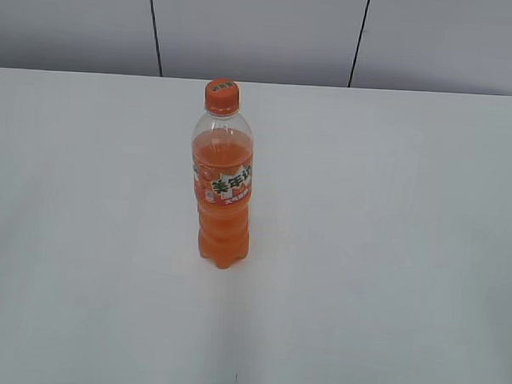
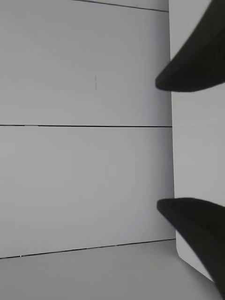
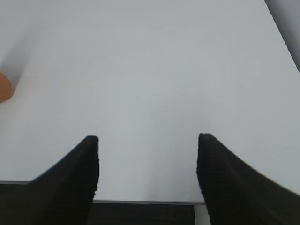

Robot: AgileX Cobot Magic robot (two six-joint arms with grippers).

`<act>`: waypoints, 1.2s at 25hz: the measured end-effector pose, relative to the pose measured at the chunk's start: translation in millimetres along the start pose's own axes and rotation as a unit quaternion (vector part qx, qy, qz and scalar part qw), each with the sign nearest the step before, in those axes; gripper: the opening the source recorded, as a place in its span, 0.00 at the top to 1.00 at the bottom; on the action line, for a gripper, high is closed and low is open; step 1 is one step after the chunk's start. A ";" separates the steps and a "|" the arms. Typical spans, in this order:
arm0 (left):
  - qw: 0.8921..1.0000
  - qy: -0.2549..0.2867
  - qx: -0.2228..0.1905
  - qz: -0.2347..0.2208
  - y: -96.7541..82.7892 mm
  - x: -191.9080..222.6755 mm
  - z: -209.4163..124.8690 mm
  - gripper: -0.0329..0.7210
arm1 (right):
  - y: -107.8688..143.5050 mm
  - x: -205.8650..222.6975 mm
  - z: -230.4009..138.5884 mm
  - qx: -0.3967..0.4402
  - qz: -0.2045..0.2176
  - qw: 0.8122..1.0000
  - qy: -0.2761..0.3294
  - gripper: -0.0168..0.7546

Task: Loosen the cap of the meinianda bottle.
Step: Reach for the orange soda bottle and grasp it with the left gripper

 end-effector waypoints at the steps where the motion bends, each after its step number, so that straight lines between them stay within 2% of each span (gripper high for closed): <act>1: 1.000 -0.001 0.003 0.000 0.1 0.0 0.3 0.38 | 0.0 0.0 0.0 0.000 0.000 1.000 0.000 0.34; 6: 1.000 0.016 0.014 0.006 1.3 6.9 -2.9 0.38 | 0.0 0.0 0.0 0.000 0.000 1.000 0.000 0.34; 11: 0.998 0.060 0.016 0.012 2.1 28.4 -12.2 0.38 | 0.0 0.0 0.0 0.000 0.000 1.000 0.000 0.34; 14: 0.998 0.066 0.017 0.009 1.1 43.4 -13.9 0.38 | 0.0 0.0 0.0 0.000 0.000 1.000 0.000 0.34; 25: 0.999 0.034 0.021 -0.012 -3.9 73.7 -9.9 0.38 | 0.0 0.0 0.0 0.000 0.000 1.000 0.000 0.34; 30: 0.998 0.054 0.021 -0.010 -3.0 86.5 -19.0 0.39 | 0.0 0.0 0.0 0.000 0.000 1.000 0.000 0.34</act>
Point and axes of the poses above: a point on each arm's last joint axis where the gripper is mounted, x pointing out along that axis toward the gripper, y along the wrist's bending axis when the last joint is at zero, z = x × y, the point moved 4 cm from there along x, pointing out along that axis toward the gripper, and after that the axes turned 13 degrees about -x, right-handed, at the moved point
